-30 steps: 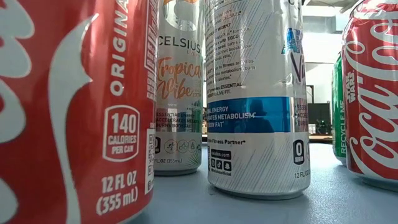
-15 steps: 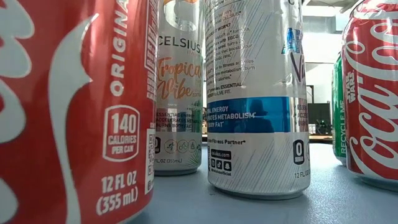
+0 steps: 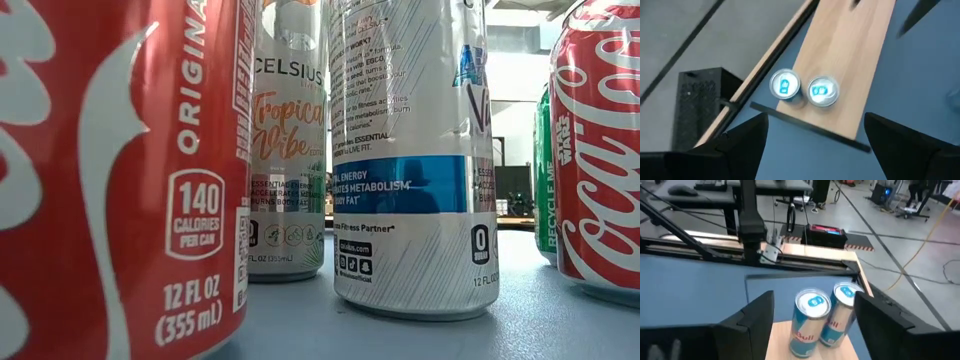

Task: Place canned beverage on shelf
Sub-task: Put the bottom blue soda can on the shelf aligned with the other blue soda can

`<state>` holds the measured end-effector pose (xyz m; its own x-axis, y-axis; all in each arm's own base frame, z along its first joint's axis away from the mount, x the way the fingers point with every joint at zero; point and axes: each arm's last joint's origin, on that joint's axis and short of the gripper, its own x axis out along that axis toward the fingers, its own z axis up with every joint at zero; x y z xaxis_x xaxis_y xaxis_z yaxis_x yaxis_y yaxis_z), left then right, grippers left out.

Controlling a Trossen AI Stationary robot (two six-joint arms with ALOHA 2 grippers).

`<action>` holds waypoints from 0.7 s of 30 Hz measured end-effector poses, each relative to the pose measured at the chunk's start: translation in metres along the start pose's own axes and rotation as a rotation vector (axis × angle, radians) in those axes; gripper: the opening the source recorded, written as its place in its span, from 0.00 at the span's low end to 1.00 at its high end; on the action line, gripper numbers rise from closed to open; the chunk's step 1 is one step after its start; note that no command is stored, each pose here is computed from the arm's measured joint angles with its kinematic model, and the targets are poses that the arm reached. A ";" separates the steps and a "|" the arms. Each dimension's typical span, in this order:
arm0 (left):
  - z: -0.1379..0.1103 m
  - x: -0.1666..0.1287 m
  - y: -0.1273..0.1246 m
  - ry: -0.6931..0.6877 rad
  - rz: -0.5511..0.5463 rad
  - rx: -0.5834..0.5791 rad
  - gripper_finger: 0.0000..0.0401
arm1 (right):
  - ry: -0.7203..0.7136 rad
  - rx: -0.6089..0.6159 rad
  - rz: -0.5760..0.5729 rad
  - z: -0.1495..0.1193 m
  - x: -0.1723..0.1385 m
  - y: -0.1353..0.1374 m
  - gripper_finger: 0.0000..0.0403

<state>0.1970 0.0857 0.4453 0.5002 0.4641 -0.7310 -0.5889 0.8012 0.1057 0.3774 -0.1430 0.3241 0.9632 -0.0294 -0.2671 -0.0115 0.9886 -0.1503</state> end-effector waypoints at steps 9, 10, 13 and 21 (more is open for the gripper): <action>-0.009 -0.026 0.000 -0.075 -0.039 -0.122 0.79 | 0.033 0.002 0.032 -0.025 0.058 -0.003 0.66; -0.009 -0.026 0.000 -0.075 -0.042 -0.127 0.79 | 0.029 0.000 0.032 -0.024 0.064 -0.004 0.66; -0.011 -0.027 -0.003 -0.059 -0.049 -0.127 0.79 | 0.038 0.001 0.036 -0.023 0.076 -0.008 0.66; -0.013 -0.026 -0.009 -0.039 -0.067 -0.092 0.79 | 0.101 0.012 0.053 -0.030 0.088 -0.007 0.66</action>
<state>0.1815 0.0613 0.4550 0.5634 0.4266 -0.7075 -0.6083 0.7937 -0.0059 0.4537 -0.1574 0.2727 0.9292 0.0085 -0.3694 -0.0577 0.9908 -0.1224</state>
